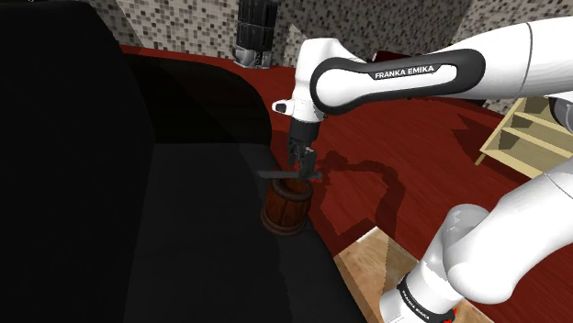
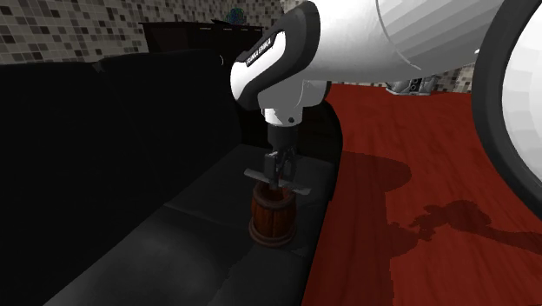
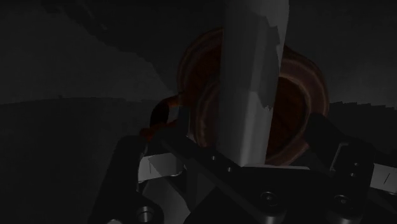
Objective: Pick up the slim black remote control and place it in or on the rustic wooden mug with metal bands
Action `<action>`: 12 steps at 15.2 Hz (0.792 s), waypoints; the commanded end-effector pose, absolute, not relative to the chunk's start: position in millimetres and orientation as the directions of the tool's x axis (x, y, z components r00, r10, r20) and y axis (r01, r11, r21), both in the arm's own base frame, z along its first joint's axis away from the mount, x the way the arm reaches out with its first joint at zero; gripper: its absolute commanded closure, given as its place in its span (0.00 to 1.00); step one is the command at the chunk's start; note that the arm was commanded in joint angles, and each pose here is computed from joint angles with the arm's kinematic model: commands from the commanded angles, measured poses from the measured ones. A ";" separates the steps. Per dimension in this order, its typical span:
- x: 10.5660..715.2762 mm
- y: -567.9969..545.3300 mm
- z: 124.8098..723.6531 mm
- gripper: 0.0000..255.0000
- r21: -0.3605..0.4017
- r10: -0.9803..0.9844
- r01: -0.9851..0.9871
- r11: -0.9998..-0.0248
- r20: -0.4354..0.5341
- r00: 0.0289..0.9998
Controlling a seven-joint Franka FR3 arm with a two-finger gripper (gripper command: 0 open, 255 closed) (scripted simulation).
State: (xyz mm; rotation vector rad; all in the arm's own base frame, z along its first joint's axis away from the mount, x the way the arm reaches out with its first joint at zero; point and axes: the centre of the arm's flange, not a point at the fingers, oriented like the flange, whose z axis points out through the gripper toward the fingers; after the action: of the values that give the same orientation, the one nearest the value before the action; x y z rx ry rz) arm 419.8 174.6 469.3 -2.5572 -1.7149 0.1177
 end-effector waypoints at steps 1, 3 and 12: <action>419.8 174.9 469.2 0.00 -0.093 0.925 0.921 -0.379 -0.030 0.378; 422.4 174.7 495.5 0.00 -0.093 0.925 0.921 -0.379 -0.030 0.378; 424.7 174.5 519.0 0.00 -0.093 0.925 0.921 -0.379 -0.030 0.378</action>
State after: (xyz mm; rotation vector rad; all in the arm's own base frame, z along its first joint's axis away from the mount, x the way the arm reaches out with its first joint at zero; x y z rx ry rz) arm 424.7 174.5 518.9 -2.5572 -1.7149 0.1177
